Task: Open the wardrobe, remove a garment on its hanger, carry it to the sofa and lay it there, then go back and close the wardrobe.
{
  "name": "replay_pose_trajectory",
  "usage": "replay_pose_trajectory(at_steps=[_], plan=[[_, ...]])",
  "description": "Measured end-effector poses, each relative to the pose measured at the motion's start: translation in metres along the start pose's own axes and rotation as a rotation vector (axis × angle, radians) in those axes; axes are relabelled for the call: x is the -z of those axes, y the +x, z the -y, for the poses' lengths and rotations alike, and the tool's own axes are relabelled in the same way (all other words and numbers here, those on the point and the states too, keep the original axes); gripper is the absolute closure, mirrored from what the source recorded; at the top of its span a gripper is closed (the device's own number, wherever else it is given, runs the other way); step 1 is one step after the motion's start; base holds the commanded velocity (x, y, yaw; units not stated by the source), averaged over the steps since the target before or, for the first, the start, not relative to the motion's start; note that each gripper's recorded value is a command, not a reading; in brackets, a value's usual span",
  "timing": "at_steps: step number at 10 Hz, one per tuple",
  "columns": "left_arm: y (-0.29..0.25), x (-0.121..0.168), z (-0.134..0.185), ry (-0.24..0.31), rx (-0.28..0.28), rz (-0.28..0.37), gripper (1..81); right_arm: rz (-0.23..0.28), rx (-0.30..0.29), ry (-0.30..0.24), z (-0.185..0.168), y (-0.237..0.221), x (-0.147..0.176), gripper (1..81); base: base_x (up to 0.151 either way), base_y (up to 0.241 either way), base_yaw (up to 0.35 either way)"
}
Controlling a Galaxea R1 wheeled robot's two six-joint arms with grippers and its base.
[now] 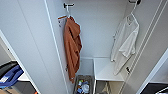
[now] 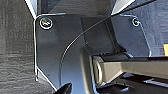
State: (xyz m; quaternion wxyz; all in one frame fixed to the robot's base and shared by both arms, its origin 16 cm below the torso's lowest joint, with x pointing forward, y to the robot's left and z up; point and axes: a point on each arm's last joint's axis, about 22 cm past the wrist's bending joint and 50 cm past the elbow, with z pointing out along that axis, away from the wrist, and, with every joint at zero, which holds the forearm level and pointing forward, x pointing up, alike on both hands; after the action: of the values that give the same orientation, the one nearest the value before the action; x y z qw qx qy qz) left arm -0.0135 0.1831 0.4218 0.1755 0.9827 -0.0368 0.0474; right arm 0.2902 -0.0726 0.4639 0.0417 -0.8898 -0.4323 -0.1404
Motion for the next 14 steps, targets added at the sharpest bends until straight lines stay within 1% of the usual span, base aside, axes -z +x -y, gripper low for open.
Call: replay_pose_trajectory(at_steps=[2, 3, 4, 5, 6, 7, 8, 9, 10, 11, 12, 13, 14], plan=[[0.000, 0.000, 0.000, 0.000, 0.000, 0.000, 1.0, 0.149, 0.027, -0.172, -0.086, -0.022, 0.012, 1.0, 0.000, 0.000, 0.000], [0.000, 0.000, 0.000, -0.001, 0.000, 0.001, 1.0, 0.169, 0.026, -0.215, -0.107, -0.011, 0.018, 1.0, 0.000, 0.000, 0.000], [0.000, 0.000, -0.001, -0.001, -0.002, 0.001, 1.0, 0.177, -0.003, -0.244, -0.116, -0.002, 0.022, 1.0, 0.000, 0.000, 0.000], [0.000, 0.000, -0.002, -0.002, -0.003, 0.001, 1.0, 0.204, -0.076, -0.281, -0.126, -0.011, 0.025, 1.0, 0.000, 0.000, 0.000], [0.000, -0.001, -0.003, -0.003, -0.003, 0.002, 1.0, 0.249, -0.171, -0.325, -0.136, -0.034, 0.028, 1.0, 0.000, 0.000, 0.000], [0.000, -0.001, -0.003, -0.004, -0.004, 0.002, 1.0, 0.275, -0.226, -0.356, -0.143, -0.056, 0.031, 1.0, 0.000, 0.000, 0.000], [0.000, -0.001, -0.004, -0.004, -0.004, 0.002, 1.0, 0.286, -0.358, -0.396, -0.144, -0.072, 0.033, 1.0, 0.000, 0.000, 0.000], [0.000, -0.001, -0.004, -0.005, -0.004, 0.002, 1.0, 0.315, -0.470, -0.424, -0.136, -0.097, 0.034, 1.0, 0.000, 0.000, 0.000], [0.000, -0.002, -0.007, -0.009, -0.010, 0.002, 1.0, 0.347, -0.530, -0.425, -0.120, -0.122, 0.033, 1.0, 0.000, 0.000, 0.000], [0.000, -0.002, -0.007, -0.010, -0.015, 0.002, 1.0, 0.390, -0.575, -0.419, -0.108, -0.149, 0.034, 1.0, 0.000, 0.000, 0.000], [-0.001, -0.002, -0.008, -0.011, -0.017, 0.002, 1.0, 0.405, -0.596, -0.419, -0.108, -0.166, 0.035, 1.0, 0.000, 0.000, 0.000], [-0.001, -0.002, -0.007, -0.010, -0.018, 0.002, 1.0, 0.401, -0.609, -0.413, -0.113, -0.179, 0.036, 1.0, 0.000, 0.000, 0.000], [-0.001, -0.002, -0.008, -0.011, -0.019, 0.003, 1.0, 0.362, -0.622, -0.365, -0.106, -0.176, 0.030, 1.0, 0.000, 0.000, 0.000]])
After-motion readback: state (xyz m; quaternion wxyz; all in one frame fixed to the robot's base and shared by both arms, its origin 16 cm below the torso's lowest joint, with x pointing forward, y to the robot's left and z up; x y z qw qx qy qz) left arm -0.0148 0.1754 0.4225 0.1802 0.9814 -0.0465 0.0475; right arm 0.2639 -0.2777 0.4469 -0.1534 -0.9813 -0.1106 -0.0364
